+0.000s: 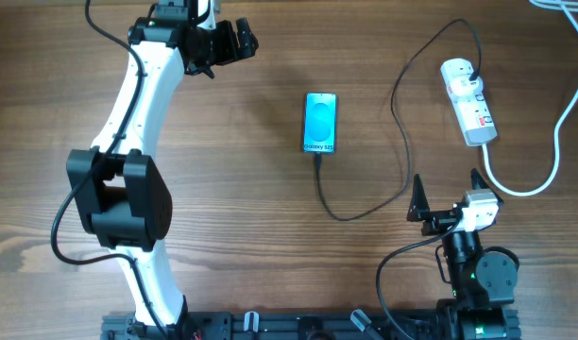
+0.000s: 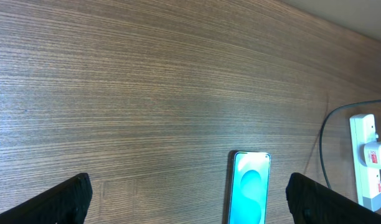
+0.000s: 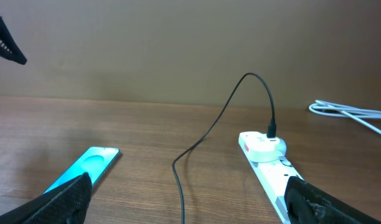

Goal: Plug charger to phone and switch on socket

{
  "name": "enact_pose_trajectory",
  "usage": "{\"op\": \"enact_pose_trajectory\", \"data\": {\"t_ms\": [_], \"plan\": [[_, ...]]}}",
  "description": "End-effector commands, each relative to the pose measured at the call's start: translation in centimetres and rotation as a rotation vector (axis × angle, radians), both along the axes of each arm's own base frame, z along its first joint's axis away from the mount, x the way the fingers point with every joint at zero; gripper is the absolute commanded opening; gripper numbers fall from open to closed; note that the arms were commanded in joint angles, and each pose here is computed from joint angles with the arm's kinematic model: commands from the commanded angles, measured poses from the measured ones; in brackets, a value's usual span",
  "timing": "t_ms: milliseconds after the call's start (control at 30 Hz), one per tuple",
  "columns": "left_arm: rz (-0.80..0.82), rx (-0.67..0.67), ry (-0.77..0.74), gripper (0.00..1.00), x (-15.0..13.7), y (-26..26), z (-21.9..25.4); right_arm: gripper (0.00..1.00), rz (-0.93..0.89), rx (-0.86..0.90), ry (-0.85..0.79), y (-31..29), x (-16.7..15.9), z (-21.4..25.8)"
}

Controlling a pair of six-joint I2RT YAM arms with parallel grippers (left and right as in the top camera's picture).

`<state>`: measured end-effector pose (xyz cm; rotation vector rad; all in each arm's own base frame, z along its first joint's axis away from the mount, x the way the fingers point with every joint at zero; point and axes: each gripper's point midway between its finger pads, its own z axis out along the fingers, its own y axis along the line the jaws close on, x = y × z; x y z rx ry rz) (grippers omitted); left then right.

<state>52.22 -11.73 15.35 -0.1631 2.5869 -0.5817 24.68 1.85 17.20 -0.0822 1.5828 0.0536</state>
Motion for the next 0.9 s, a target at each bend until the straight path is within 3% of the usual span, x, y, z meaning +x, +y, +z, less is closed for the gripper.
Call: {"op": "enact_pose_trajectory", "data": {"t_ms": [0, 867], "plan": [[-0.002, 0.011, 0.001, 1.0, 0.04, 0.34, -0.31, 1.0, 0.001, 0.032, -0.012, -0.02, -0.08, 0.3], [-0.002, 0.011, 0.001, 1.0, 0.04, 0.34, -0.31, 1.0, 0.005, 0.045, -0.012, 0.06, -0.08, 0.33]]}}
